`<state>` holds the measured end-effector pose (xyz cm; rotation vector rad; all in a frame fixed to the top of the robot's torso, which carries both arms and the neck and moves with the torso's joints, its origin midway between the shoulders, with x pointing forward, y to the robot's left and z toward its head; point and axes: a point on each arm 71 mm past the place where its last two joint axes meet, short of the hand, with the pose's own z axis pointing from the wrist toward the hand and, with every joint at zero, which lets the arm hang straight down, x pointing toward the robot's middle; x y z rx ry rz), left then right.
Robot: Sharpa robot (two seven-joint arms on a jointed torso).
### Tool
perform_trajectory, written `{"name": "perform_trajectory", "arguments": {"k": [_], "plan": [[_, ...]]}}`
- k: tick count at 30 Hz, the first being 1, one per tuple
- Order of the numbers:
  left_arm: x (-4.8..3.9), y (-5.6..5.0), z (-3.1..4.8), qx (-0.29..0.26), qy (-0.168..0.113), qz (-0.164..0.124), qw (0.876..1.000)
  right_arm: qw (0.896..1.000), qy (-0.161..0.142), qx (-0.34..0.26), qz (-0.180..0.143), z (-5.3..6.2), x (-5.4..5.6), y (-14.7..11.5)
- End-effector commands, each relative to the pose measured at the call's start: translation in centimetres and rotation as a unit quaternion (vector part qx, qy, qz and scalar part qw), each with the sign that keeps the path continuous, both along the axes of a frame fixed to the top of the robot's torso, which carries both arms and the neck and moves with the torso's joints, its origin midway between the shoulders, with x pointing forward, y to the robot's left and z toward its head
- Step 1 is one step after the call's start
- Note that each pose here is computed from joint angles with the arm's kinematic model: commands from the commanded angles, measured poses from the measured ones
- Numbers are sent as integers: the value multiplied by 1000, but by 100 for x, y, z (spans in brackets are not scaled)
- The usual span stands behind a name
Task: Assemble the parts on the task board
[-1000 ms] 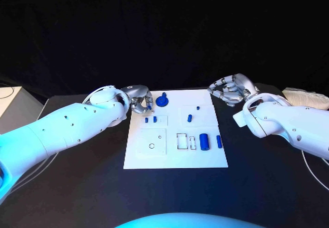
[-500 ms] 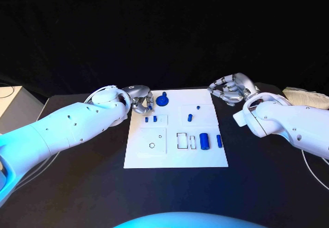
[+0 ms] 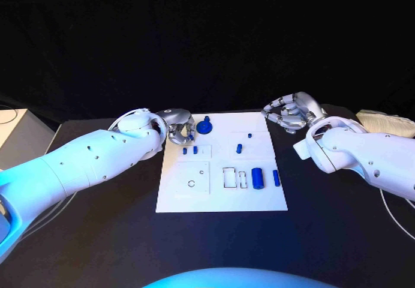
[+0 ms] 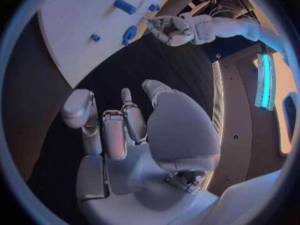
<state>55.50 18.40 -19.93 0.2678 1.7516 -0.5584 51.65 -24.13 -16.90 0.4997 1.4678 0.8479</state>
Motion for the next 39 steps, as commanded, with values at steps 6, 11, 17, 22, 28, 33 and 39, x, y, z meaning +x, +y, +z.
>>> {"name": "perform_trajectory", "arguments": {"k": [6,11,17,22,28,33,39], "plan": [[-7,-40,-16,5,7,-11,1000,1000,-4,-2,7,5,-4,21],[-5,-39,-27,8,11,-11,1000,1000,-4,-2,8,5,-5,22],[-8,-46,-54,14,20,-12,1000,1000,-4,-2,8,5,-5,21],[-14,-50,-74,18,26,-12,999,1000,-4,-2,8,5,-5,21],[-12,-55,-92,19,26,-11,999,1000,-4,-2,8,5,-3,26],[-8,-68,-122,21,26,-11,999,1000,-4,-1,9,4,-1,30],[-11,-88,-155,24,28,-13,999,1000,-4,-1,9,4,-2,29]]}}
